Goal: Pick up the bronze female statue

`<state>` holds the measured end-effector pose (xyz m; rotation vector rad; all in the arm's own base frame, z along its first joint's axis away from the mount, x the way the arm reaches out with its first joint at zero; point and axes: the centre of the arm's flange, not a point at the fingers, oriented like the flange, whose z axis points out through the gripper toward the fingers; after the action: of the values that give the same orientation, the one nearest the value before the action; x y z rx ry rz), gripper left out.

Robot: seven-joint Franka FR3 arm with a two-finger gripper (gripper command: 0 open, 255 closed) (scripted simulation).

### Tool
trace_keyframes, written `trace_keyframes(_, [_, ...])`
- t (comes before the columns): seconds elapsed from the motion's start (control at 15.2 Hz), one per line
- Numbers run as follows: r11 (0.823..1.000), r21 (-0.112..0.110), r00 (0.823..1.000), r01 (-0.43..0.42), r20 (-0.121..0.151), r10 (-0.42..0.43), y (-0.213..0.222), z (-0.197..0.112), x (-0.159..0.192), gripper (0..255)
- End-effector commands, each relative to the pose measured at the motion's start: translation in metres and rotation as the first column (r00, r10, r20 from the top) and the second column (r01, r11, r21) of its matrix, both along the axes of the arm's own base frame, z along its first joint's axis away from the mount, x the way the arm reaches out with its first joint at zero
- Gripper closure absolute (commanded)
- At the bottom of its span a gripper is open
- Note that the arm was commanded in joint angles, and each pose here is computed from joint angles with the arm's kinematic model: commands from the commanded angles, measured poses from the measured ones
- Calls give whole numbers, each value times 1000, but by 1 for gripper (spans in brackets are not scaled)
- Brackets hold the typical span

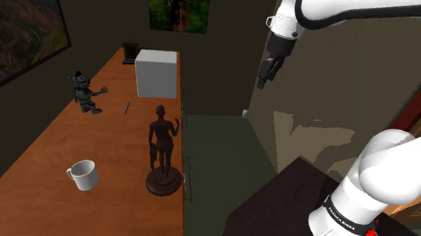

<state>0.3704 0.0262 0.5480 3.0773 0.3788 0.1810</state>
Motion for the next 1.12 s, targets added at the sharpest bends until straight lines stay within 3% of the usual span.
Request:
trace_keyframes(0.0, [1000,7,1000,-30,1,30,17,-12,18,0])
trace_keyframes(0.53, [989,32,989,-147,2,147,81,-56,84,0])
trace_keyframes(1.06, [964,58,965,-261,6,261,154,-99,140,0])
